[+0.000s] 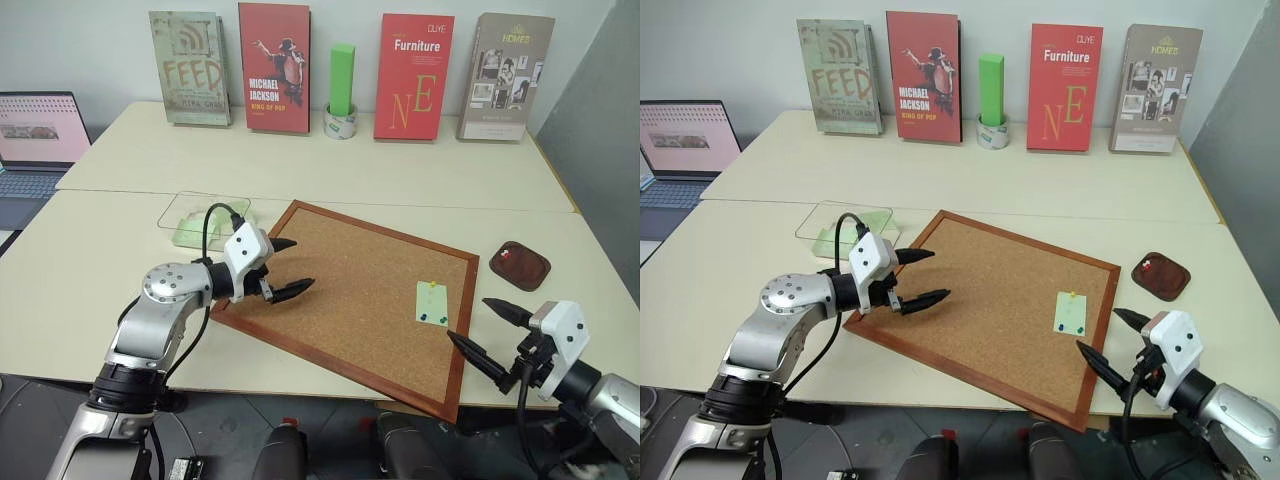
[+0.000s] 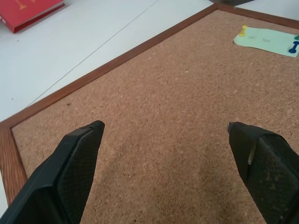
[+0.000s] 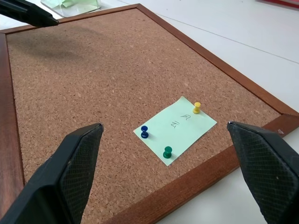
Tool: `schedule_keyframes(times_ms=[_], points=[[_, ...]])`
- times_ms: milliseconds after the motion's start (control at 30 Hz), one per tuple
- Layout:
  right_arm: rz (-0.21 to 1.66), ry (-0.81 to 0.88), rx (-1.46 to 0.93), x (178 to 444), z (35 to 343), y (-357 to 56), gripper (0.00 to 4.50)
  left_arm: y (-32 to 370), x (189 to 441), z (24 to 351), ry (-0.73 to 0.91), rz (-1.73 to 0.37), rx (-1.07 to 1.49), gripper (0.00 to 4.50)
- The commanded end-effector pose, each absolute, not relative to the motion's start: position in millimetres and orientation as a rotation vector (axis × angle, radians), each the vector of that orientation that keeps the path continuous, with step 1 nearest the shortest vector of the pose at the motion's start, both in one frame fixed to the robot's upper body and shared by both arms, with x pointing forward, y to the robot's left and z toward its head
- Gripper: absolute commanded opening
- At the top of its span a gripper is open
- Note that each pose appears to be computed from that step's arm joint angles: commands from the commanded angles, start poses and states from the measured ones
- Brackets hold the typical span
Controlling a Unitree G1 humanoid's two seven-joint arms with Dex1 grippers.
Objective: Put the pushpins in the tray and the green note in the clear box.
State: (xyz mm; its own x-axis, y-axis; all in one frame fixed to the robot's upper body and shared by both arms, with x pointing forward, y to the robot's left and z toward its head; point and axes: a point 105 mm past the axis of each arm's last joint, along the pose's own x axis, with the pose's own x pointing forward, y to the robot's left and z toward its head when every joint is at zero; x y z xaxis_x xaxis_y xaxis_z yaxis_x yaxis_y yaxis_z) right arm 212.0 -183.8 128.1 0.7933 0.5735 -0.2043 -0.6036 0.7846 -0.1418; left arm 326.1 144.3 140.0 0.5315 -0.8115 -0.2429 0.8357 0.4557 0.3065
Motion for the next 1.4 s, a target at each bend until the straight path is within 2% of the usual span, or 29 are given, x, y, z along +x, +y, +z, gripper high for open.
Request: schedule_keyframes(times_ms=[33, 433, 833, 967, 1133, 1233, 1400], points=[[0.656, 0.119, -0.22, 213.0, 137.6, -181.0, 4.5, 146.8, 324.5, 154.4, -0.006, -1.037, 0.411, 4.49], [0.675, 0.124, -0.212, 214.0, 136.3, -173.5, 4.5, 142.7, 330.4, 159.5, -0.038, -1.04, 0.401, 4.49], [0.641, 0.108, -0.206, 216.7, 141.0, -166.2, 4.5, 115.7, 330.3, 164.2, -0.017, -1.124, 0.368, 4.49], [0.613, 0.088, -0.19, 212.8, 148.0, -164.8, 4.5, 101.8, 326.8, 160.0, -0.002, -1.203, 0.351, 3.89], [0.583, 0.092, -0.17, 215.2, 151.2, -167.5, 4.5, 84.6, 322.5, 149.5, 0.02, -1.291, 0.37, 2.92], [0.574, 0.098, -0.148, 219.1, 152.6, -167.3, 4.5, 77.7, 320.6, 142.3, 0.03, -1.32, 0.383, 2.4], [0.524, 0.147, -0.142, 237.8, 148.9, -173.8, 4.5, 65.1, 314.7, 131.0, 0.053, -1.365, 0.375, 1.27]])
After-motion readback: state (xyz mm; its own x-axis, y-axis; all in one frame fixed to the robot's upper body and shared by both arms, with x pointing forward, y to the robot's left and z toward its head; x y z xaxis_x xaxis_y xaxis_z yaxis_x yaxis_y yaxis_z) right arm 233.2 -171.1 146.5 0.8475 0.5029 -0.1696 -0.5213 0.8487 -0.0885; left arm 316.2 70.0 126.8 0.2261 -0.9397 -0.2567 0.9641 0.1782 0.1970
